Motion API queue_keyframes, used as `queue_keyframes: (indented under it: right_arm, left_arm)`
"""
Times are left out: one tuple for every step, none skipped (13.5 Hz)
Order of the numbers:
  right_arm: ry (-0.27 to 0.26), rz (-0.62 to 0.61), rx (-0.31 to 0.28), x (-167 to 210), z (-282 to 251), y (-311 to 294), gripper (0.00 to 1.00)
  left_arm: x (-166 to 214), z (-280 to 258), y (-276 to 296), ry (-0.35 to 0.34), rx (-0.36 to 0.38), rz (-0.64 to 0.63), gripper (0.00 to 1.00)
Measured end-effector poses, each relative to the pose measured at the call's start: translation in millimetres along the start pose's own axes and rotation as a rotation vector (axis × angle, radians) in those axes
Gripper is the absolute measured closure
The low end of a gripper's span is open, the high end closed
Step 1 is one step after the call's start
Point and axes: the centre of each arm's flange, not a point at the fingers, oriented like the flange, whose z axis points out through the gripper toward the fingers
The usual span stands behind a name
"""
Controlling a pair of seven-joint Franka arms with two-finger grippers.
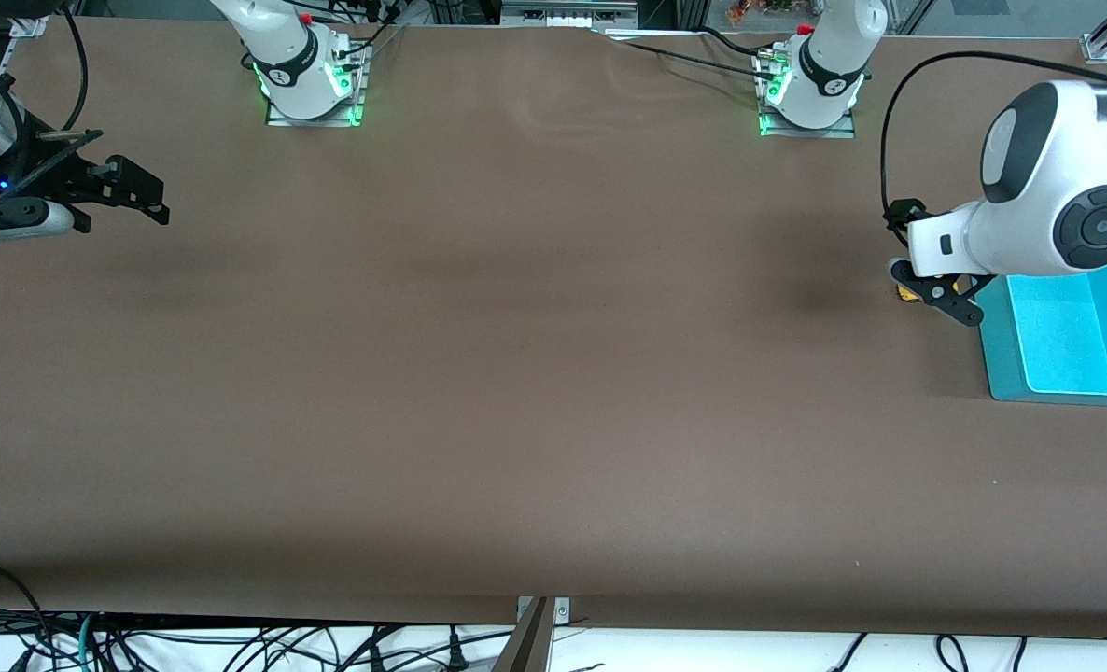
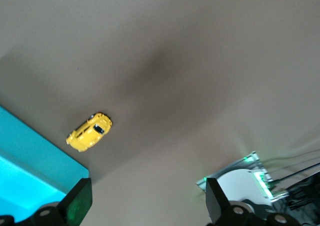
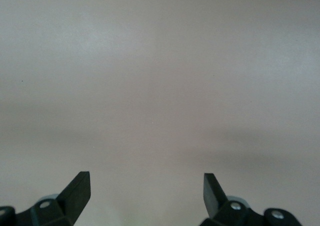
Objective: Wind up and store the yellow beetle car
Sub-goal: 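Lower the left gripper over the yellow car beside the tray, then close the left gripper on the yellow car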
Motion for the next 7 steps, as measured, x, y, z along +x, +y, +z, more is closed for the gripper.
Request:
queue_keyframes:
  right_arm:
    - [0.0,0.0,0.0,0,0,0,0.0]
    - [0.0,0.001,0.0,0,0,0,0.0]
    - [0.001,0.001,0.0,0,0,1,0.0]
    - [0.005,0.002,-0.001,0,-2,1,0.0]
    - [0.009,0.003,-0.001,0,-4,2,0.0]
    - [0.011,0.004,-0.001,0,-5,2,0.0]
    - [0.013,0.005,-0.001,0,-6,3,0.0]
  left_arm:
    - [-6,17,-15,0.014,0.017,0.054,0.0]
    - [-15,36,-34,0.043,0.03,0.119,0.0]
    - [-25,59,-54,0.083,0.044,0.186,0.0]
    - [-35,85,-70,0.122,0.063,0.244,0.0]
    - [-44,113,-81,0.156,0.085,0.296,0.0]
    - [-50,138,-86,0.179,0.107,0.343,0.0]
    - [-53,158,-89,0.188,0.128,0.38,0.0]
